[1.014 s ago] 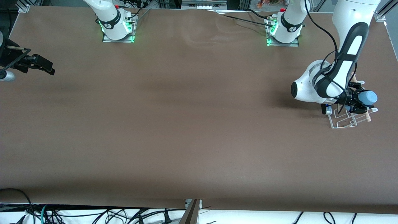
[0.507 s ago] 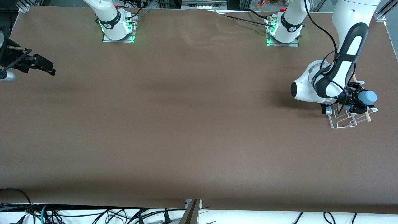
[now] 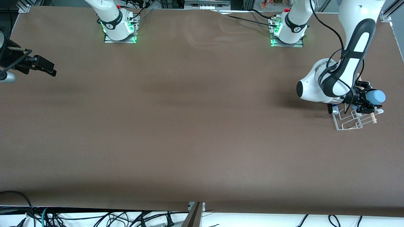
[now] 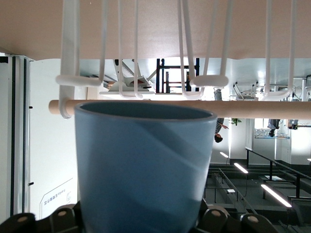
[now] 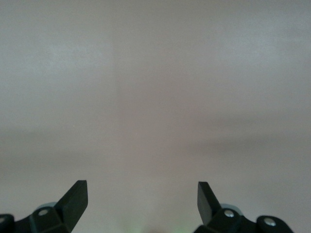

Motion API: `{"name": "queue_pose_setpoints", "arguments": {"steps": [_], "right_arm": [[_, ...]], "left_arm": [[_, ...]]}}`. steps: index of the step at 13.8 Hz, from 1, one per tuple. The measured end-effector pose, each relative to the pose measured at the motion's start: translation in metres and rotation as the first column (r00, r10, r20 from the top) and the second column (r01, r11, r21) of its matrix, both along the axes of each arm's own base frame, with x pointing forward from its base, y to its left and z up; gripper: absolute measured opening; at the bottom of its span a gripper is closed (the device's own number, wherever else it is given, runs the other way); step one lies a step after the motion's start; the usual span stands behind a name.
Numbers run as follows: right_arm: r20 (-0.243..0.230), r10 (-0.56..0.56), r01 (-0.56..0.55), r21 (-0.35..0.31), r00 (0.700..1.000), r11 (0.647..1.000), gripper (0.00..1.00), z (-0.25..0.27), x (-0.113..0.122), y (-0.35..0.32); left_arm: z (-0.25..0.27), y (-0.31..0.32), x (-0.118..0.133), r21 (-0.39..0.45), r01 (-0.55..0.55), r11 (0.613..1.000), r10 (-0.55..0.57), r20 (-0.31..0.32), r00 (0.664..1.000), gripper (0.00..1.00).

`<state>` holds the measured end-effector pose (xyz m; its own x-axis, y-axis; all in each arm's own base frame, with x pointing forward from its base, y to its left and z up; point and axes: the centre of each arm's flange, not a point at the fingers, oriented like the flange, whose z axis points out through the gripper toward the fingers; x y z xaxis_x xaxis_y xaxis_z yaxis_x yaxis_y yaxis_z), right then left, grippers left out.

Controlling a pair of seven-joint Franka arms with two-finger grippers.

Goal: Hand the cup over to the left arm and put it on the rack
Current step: 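Lower the cup with the left gripper onto the wire rack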

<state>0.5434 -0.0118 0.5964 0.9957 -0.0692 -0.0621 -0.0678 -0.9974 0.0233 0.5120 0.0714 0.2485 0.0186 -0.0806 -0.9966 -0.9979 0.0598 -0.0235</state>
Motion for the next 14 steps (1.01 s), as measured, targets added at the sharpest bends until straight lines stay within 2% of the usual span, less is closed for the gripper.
{"name": "queue_pose_setpoints", "arguments": {"steps": [7,14], "right_arm": [[0.0,-0.001,0.001,0.0,1.0,1.0,1.0,0.0,0.0,0.0],[0.0,-0.001,0.001,0.0,1.0,1.0,1.0,0.0,0.0,0.0]], "left_arm": [[-0.016,-0.002,-0.016,-0.023,0.016,1.0,-0.017,-0.046,0.999,0.74],[-0.043,-0.005,-0.019,-0.077,0.029,0.997,-0.032,-0.036,0.999,0.74]]}}
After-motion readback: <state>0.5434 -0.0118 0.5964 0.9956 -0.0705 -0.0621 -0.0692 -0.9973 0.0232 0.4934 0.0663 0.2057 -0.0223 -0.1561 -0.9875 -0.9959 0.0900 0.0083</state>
